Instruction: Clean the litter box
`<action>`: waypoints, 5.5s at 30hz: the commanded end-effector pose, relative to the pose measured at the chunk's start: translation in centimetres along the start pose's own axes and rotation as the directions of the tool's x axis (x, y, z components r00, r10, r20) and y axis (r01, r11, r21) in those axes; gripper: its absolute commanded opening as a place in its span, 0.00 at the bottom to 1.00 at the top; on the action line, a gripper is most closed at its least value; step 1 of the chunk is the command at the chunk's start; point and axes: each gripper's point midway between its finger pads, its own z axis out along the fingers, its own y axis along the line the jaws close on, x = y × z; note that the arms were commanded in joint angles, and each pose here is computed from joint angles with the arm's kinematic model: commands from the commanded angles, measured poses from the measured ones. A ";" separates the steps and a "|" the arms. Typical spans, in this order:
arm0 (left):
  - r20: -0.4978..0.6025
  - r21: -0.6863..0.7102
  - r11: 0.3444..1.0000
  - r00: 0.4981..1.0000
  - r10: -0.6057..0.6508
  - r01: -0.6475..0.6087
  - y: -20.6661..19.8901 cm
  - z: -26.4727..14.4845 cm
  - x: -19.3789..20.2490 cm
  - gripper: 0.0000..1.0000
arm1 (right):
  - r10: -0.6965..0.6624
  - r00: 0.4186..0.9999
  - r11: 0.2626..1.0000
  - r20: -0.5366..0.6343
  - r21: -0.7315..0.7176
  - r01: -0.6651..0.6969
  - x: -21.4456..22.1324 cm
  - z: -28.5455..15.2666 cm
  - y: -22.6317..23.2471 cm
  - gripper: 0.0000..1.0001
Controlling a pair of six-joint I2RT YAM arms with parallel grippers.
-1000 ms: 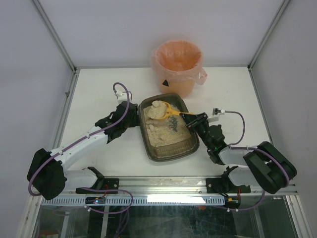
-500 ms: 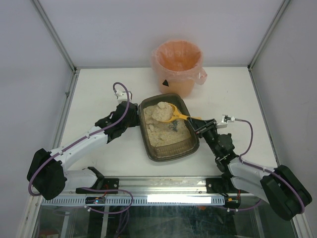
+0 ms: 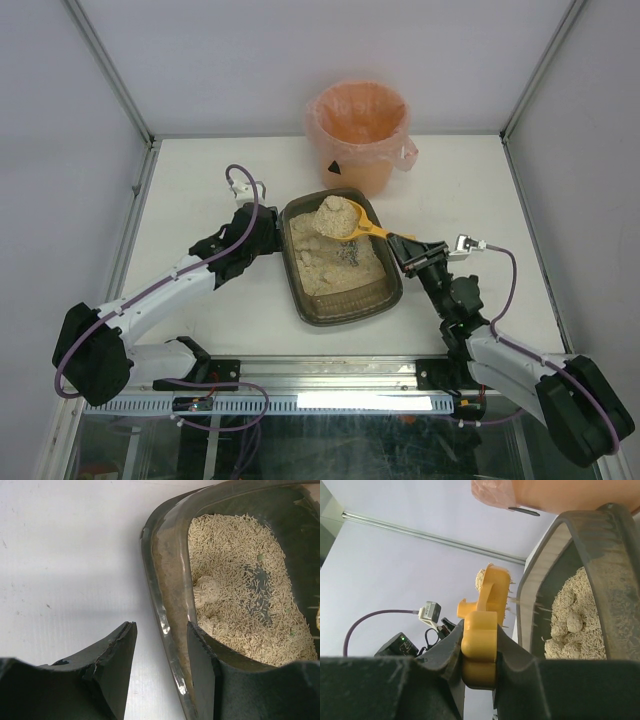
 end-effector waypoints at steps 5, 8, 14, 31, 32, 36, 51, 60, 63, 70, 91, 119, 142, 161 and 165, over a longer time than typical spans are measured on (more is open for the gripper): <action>0.083 0.048 0.998 0.996 -0.046 0.042 -1.3 -1.0 -3.4 0.47 | 0.064 0.998 0.992 0.016 -0.109 -0.062 -0.9 -0.7 2.6 0.00; 0.081 0.047 0.998 0.996 -0.045 0.041 -1.3 -1.0 -3.4 0.46 | 0.092 0.995 0.985 0.032 -0.152 -0.087 -1.4 -1.0 3.4 0.00; 0.079 0.046 0.998 0.996 -0.043 0.039 -1.3 -0.9 -3.4 0.47 | 0.101 0.995 0.986 0.025 -0.134 -0.097 -1.5 -1.1 2.8 0.00; 0.075 0.050 0.998 0.996 -0.045 0.041 -1.5 -0.6 -3.3 0.46 | 0.064 0.997 0.990 -0.031 -0.127 -0.068 -1.3 -0.6 3.4 0.00; 0.075 0.048 0.998 0.996 -0.043 0.039 -1.5 -0.6 -3.3 0.46 | 0.081 0.997 0.991 -0.003 -0.111 -0.081 -1.9 -0.7 2.7 0.00; 0.070 0.053 0.998 0.997 -0.044 0.040 -1.6 -0.6 -3.2 0.46 | 0.071 0.996 0.990 -0.050 -0.117 -0.077 -1.1 -0.5 3.2 0.00; 0.072 0.049 0.998 0.996 -0.042 0.039 -1.6 -0.4 -3.3 0.46 | 0.123 0.992 0.987 0.002 -0.103 -0.122 -2.8 -1.0 2.2 0.00; 0.072 0.053 0.998 0.996 -0.049 0.045 -1.5 -0.5 -3.2 0.46 | 0.125 0.991 0.987 -0.047 -0.097 -0.129 -1.7 -0.9 2.5 0.00; 0.076 0.046 0.998 0.996 -0.047 0.044 -1.4 -0.5 -3.2 0.46 | 0.151 0.988 0.985 -0.009 -0.086 -0.152 -2.6 -1.2 1.6 0.00; 0.082 0.041 0.998 0.995 -0.048 0.045 -1.2 -0.7 -3.3 0.46 | 0.148 0.989 0.986 -0.020 -0.074 -0.149 -2.4 -1.3 1.3 0.00; 0.092 0.036 0.998 0.995 -0.048 0.045 -0.9 -1.0 -3.5 0.47 | 0.095 0.992 0.988 -0.086 -0.115 -0.105 -1.4 -0.8 3.0 0.00; 0.087 0.036 0.998 0.995 -0.047 0.044 -1.0 -0.5 -3.3 0.47 | 0.081 0.995 0.991 -0.053 -0.103 -0.086 -2.9 -1.1 2.3 0.00; 0.090 0.043 0.998 0.994 -0.056 0.052 -1.0 -0.9 -3.3 0.46 | 0.101 0.991 0.989 -0.084 -0.101 -0.110 -2.3 -0.9 2.4 0.00; 0.087 0.047 0.998 0.995 -0.053 0.049 -1.1 -0.7 -3.3 0.46 | 0.092 0.988 0.994 -0.123 -0.048 -0.099 -1.4 -0.2 1.3 0.00; 0.093 0.044 0.998 0.994 -0.055 0.051 -1.0 -0.8 -3.4 0.46 | 0.092 0.988 0.994 -0.123 -0.049 -0.099 -1.4 0.3 1.3 0.00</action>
